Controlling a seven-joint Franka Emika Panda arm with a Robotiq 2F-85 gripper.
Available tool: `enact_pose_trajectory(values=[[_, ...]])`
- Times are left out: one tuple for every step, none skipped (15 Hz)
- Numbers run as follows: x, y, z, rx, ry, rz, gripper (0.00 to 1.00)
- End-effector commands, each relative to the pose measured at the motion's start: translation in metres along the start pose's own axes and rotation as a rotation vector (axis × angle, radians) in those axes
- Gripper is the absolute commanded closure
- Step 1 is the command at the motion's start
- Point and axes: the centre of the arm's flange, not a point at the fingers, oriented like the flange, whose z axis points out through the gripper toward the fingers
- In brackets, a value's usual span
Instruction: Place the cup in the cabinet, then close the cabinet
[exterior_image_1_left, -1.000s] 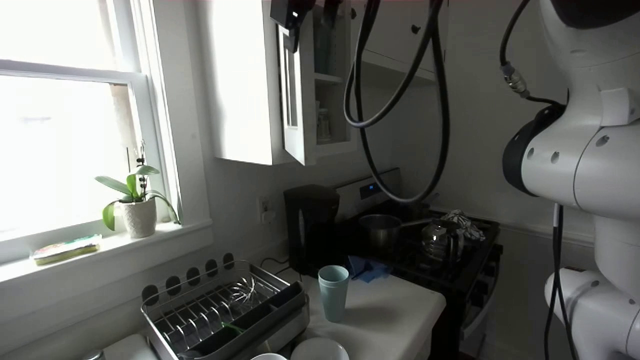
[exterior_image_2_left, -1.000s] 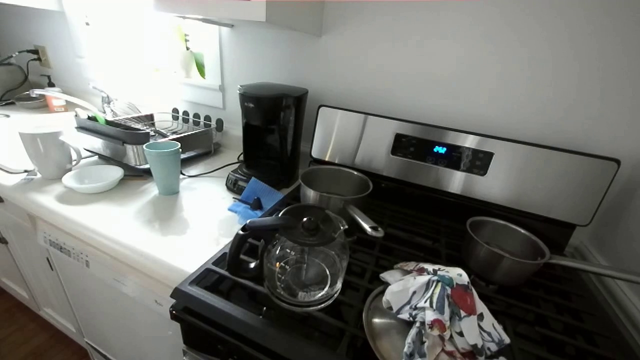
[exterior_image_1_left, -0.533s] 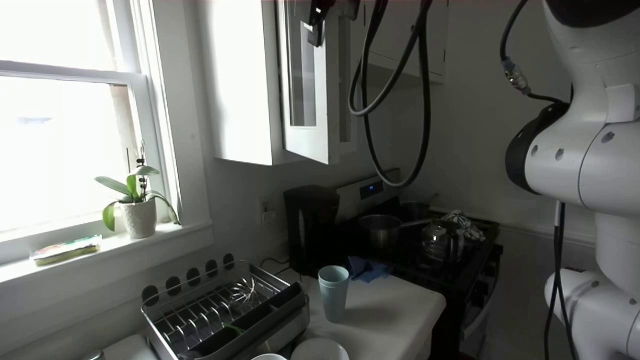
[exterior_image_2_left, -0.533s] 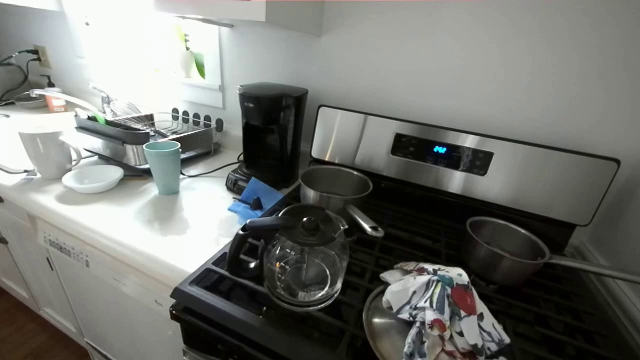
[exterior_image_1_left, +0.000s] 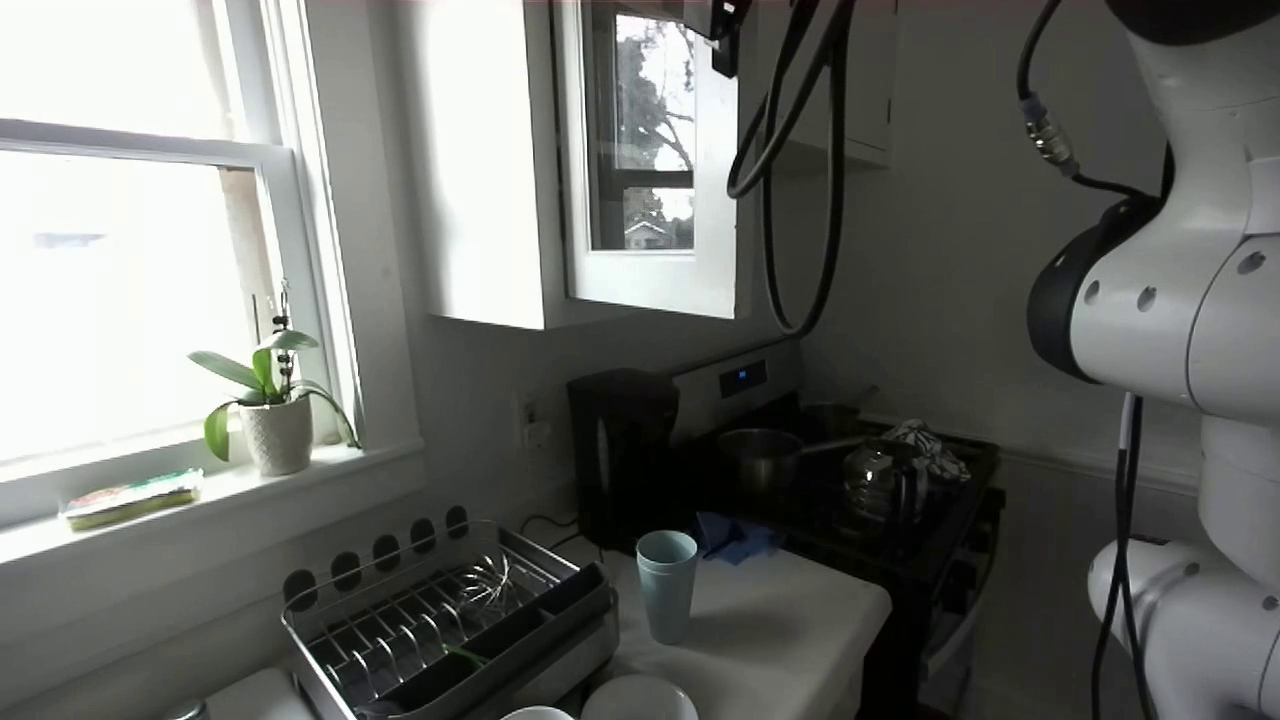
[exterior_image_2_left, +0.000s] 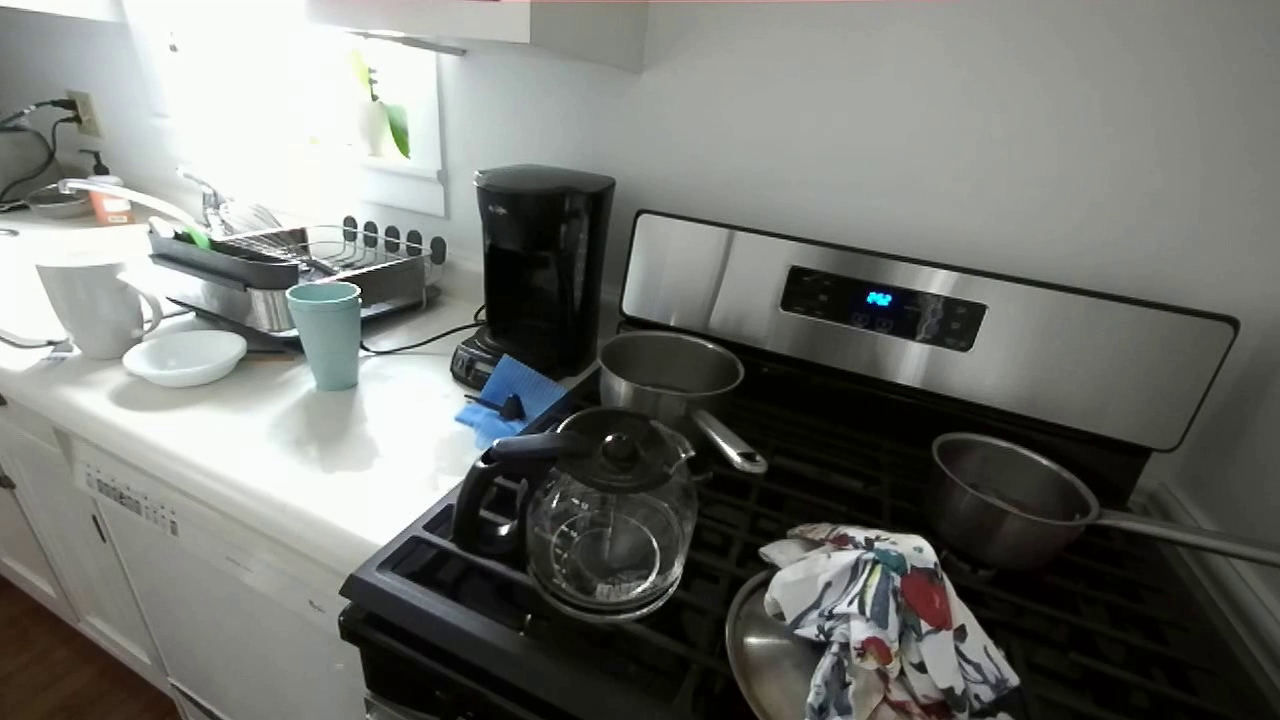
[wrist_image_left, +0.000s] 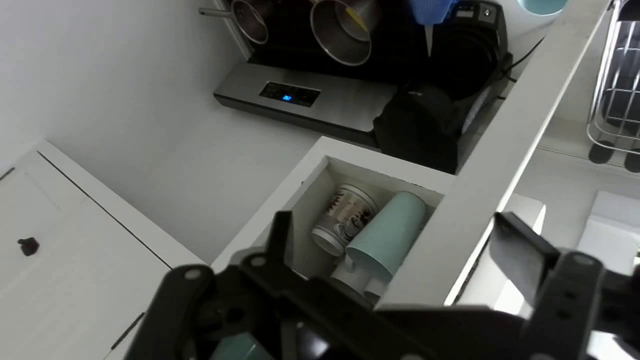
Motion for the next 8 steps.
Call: enact_pose_trajectory(values=[[-0.013,0.011,-0.009,-0.041,-0.022,0.04,0.0],[-0.009,0.008,-0.006,-0.037,-0.006,0.063,0.0],[-0.007,0.004,-0.01,-0.038,0.001,0.086,0.0],[-0.007,-0.001,-0.015,-0.029,0.01,0.091,0.0],[-0.008,-0.004,-0.02,-0.026,0.016,0.099,0.0],[-0.011,-0.01,-0.025,-0.011,0.023,0.105,0.0],[-0.013,-0.015,-0.031,-0.005,0.035,0.103,0.0],[-0.014,-0.022,-0.035,0.0,0.054,0.099,0.0]])
